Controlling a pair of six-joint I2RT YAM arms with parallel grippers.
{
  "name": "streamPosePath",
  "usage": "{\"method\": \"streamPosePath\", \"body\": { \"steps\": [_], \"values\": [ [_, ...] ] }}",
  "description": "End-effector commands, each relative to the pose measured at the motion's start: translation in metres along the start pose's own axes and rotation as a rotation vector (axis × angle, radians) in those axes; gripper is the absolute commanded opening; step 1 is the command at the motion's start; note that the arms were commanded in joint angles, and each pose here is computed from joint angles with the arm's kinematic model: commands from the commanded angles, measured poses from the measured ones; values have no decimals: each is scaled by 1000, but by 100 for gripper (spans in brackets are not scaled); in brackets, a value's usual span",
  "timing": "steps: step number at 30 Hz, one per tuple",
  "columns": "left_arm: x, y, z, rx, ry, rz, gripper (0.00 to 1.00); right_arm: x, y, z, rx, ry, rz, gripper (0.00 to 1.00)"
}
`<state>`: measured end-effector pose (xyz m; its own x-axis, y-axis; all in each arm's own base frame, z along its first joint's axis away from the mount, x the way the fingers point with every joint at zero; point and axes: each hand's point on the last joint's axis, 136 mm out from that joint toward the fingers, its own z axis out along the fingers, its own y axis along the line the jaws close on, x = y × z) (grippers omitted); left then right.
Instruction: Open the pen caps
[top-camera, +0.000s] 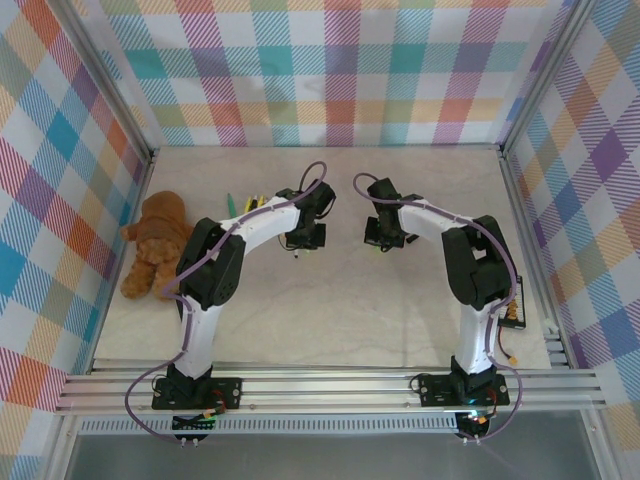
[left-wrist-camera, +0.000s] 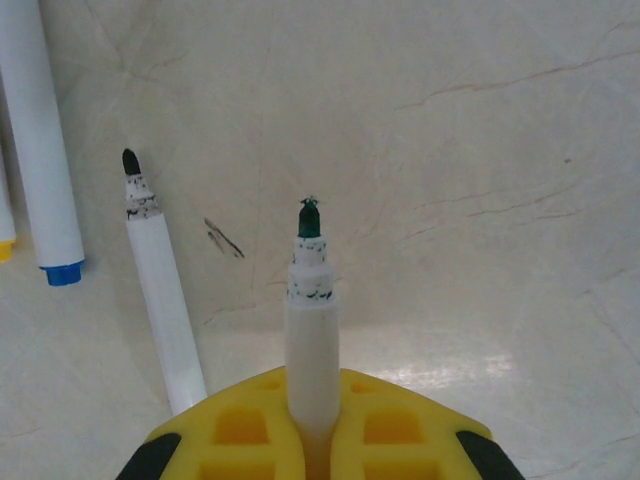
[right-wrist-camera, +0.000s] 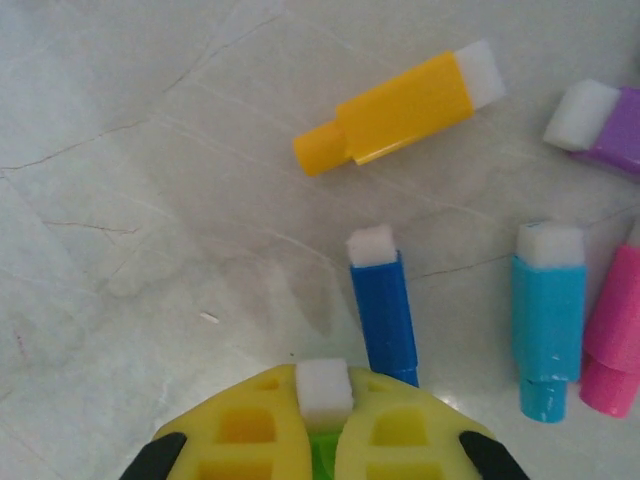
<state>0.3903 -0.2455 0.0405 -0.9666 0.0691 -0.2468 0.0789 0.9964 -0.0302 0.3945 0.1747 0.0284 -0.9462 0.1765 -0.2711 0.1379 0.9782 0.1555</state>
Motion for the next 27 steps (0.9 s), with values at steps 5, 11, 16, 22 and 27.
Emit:
{"method": "streamPosePath", "body": {
  "steps": [5,11,16,22,27],
  "values": [
    [-3,18,0,-55,10,-43,21,-6,-8,-6,64,-12,1,21],
    [-5,19,0,-60,3,-51,29,-6,-10,-10,68,-18,3,26],
    [-11,20,-8,-59,-25,-56,30,-7,-6,-22,43,-40,7,26],
    [-25,15,-35,-31,-79,-43,30,-11,4,-44,-9,-94,-17,37],
    [-34,14,-68,14,-172,-51,47,-11,5,-62,-25,-127,-26,41]
  ]
}}
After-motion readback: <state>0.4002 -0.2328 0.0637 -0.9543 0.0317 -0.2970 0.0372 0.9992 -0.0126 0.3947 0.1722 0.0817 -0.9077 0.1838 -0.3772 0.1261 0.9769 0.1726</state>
